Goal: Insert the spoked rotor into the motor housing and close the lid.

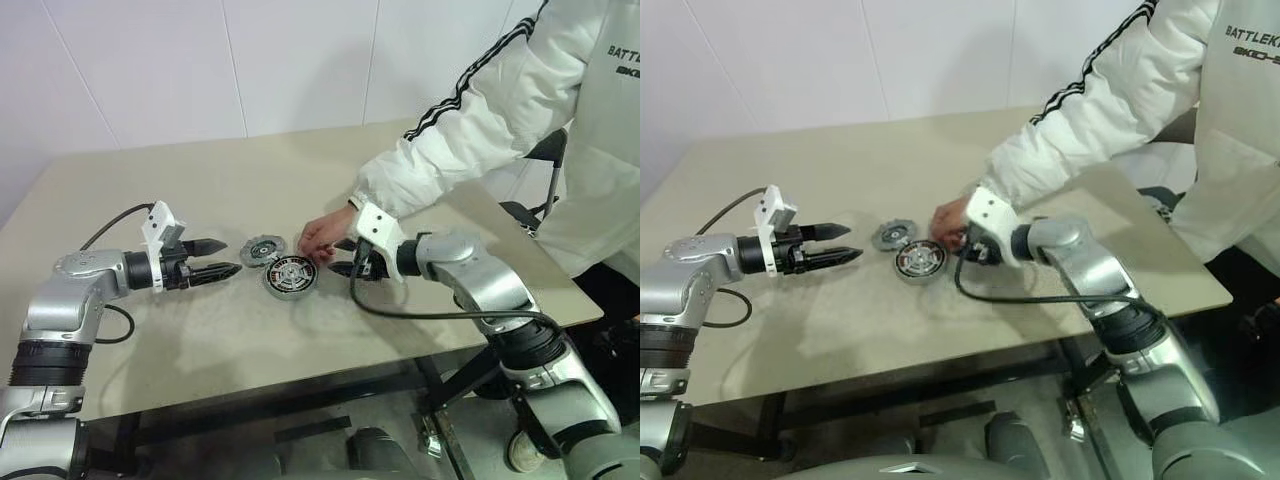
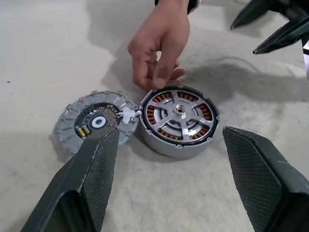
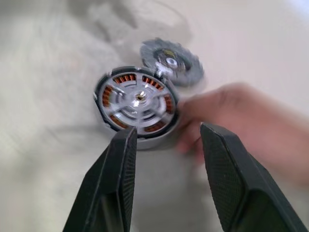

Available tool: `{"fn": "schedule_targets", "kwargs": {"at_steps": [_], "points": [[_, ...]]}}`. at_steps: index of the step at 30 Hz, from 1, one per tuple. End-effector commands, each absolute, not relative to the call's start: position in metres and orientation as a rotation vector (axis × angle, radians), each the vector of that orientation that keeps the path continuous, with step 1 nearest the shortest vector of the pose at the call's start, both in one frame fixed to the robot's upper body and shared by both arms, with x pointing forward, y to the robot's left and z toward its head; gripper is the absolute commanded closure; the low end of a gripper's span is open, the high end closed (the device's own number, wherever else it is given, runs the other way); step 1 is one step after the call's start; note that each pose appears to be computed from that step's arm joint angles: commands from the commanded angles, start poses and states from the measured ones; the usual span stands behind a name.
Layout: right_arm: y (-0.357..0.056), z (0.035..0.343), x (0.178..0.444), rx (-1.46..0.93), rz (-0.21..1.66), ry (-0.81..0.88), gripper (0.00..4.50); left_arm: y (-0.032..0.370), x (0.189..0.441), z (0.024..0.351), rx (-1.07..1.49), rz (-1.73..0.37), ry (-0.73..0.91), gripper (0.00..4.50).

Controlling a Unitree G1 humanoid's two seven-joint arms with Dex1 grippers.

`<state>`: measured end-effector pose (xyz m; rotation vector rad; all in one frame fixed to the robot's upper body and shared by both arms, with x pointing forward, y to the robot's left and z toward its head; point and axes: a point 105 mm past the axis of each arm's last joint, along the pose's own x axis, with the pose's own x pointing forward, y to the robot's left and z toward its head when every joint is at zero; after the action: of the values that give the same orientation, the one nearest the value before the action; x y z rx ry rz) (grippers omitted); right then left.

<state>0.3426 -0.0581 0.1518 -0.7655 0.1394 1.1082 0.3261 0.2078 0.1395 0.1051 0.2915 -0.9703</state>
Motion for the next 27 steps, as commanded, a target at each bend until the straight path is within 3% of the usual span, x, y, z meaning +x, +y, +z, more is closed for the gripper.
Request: {"fn": "schedule_targets", "kwargs": {"at_steps": [1,8,18,27], "points": [[-0.048,0.154,0.346,-1.156,1.205,-0.043,2.35,0.203,0.326,0.143,0.122,-0.977,0.25,0.86],[-0.036,0.172,0.354,-1.191,1.298,-0.111,2.35,0.199,0.316,0.135,0.096,-0.964,0.244,0.86],[-0.025,0.167,0.334,-1.24,1.455,-0.122,2.35,0.204,0.311,0.133,0.09,-0.942,0.248,0.86],[-0.011,0.125,0.349,-1.484,1.526,-0.164,2.35,0.198,0.319,0.133,0.093,-0.956,0.236,0.86]]}}
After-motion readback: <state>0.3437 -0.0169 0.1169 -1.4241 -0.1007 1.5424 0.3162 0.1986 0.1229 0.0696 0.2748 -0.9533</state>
